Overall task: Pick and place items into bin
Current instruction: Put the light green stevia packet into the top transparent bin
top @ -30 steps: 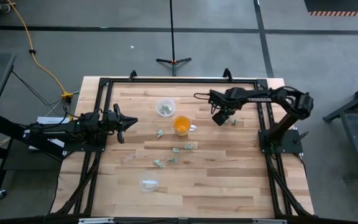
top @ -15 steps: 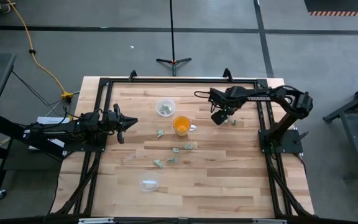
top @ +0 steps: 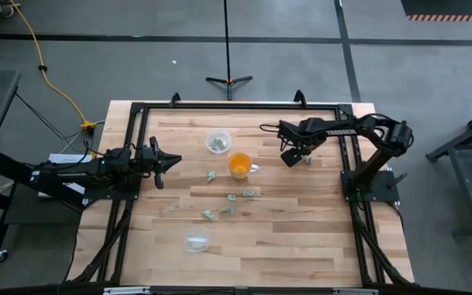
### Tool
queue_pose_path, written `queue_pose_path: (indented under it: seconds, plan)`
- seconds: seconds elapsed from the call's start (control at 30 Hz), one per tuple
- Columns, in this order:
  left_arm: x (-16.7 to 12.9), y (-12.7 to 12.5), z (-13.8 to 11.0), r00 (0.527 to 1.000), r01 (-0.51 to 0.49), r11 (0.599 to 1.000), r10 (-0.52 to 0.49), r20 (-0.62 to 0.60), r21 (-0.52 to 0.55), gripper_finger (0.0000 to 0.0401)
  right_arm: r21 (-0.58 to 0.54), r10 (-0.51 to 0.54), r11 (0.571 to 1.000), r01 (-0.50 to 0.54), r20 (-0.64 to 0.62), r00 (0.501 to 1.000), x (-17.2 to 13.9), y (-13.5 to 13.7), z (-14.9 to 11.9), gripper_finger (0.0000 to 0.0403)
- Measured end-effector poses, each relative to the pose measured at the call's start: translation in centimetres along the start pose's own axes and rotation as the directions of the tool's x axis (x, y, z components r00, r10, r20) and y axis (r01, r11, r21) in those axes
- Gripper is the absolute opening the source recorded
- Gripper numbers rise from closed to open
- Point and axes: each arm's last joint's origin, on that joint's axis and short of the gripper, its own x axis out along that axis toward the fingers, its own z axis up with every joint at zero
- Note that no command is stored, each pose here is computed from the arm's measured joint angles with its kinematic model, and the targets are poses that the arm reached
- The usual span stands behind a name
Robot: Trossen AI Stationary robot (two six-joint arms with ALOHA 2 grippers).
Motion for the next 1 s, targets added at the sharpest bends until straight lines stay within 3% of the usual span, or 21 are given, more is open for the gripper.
queue_pose_path:
  seconds: [0.4, 0.77, 1.0]
  plan:
    - [0.00, 0.01, 0.00, 1.000, -0.002, 1.000, 0.002, 0.000, 0.000, 0.0067, 0.005, 0.000, 1.000, 0.000, -0.024, 1.000, 0.45, -0.17, -0.49, 0.0190]
    - [0.00, 0.01, 0.00, 1.000, -0.002, 1.000, 0.002, 0.000, 0.000, 0.0067, 0.161, 0.023, 0.987, -0.009, -0.088, 0.996, 0.48, -0.53, -0.79, 0.0176]
    - [0.00, 0.00, 0.00, 1.000, -0.002, 1.000, 0.002, 0.000, 0.000, 0.0067, 0.187, 0.033, 0.982, -0.017, -0.082, 0.996, 0.50, -0.47, -0.73, 0.0163]
